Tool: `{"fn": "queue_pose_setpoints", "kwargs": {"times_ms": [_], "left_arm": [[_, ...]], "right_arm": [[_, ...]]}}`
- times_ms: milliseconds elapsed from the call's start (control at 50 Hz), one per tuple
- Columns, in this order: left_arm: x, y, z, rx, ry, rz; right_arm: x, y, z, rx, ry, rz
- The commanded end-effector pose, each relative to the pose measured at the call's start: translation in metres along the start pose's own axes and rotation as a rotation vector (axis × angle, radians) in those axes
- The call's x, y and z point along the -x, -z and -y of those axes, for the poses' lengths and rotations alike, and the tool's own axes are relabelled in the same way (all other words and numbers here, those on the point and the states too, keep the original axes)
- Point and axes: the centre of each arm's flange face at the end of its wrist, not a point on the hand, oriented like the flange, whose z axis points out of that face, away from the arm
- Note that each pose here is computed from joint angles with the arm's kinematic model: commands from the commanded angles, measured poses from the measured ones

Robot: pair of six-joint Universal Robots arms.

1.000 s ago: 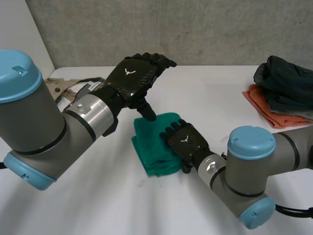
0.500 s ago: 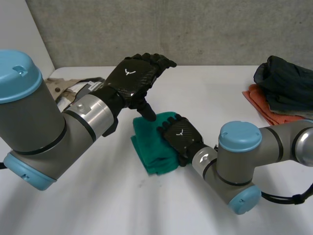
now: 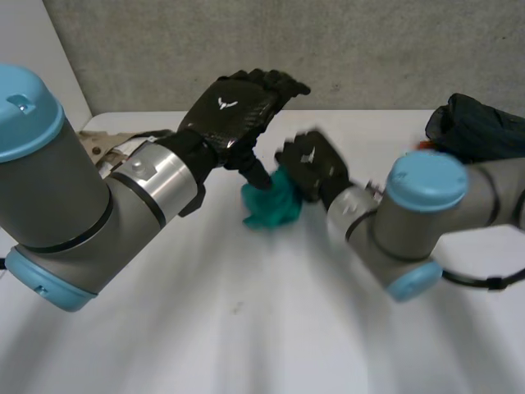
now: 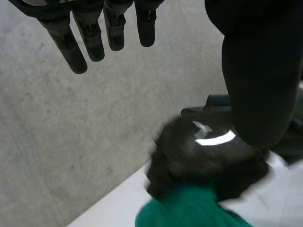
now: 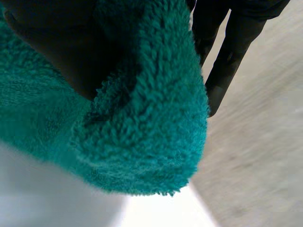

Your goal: Fold the laundry.

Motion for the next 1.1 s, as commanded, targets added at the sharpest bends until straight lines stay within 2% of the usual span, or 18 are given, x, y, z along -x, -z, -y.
{"fn": "queue_pose_setpoints", "kwargs": {"times_ms": [20,120,180,200,300,420,540,660,860,1100], "left_arm": [[-0.015,-0.004,0.018,-0.062,-0.015,-0.043],[-0.025,-0.006,0.027,-0.096,-0.023,-0.068],[-0.026,-0.006,0.027,-0.101,-0.024,-0.070],[-0.026,-0.006,0.027,-0.102,-0.025,-0.070],[-0.027,-0.007,0.025,-0.100,-0.023,-0.073],[-0.031,-0.006,0.021,-0.088,-0.018,-0.082],[-0.034,-0.005,0.014,-0.066,-0.011,-0.090],[-0.036,-0.004,0.008,-0.049,-0.006,-0.094],[-0.037,-0.003,0.005,-0.039,-0.004,-0.095],[-0.037,-0.003,0.005,-0.039,-0.003,-0.095]], "right_arm": [[-0.081,-0.024,0.035,-0.246,0.096,-0.197],[-0.165,-0.025,0.042,-0.361,0.110,-0.418],[-0.201,-0.019,0.041,-0.391,0.091,-0.501],[-0.226,-0.012,0.037,-0.397,0.080,-0.554],[-0.281,0.010,-0.001,-0.342,0.071,-0.638],[-0.292,0.022,-0.075,-0.208,0.033,-0.589],[-0.300,0.065,-0.173,-0.016,-0.018,-0.550],[-0.285,0.088,-0.219,0.089,-0.027,-0.503],[-0.296,0.100,-0.219,0.121,0.024,-0.538],[-0.334,0.102,-0.168,0.021,0.012,-0.639]]}}
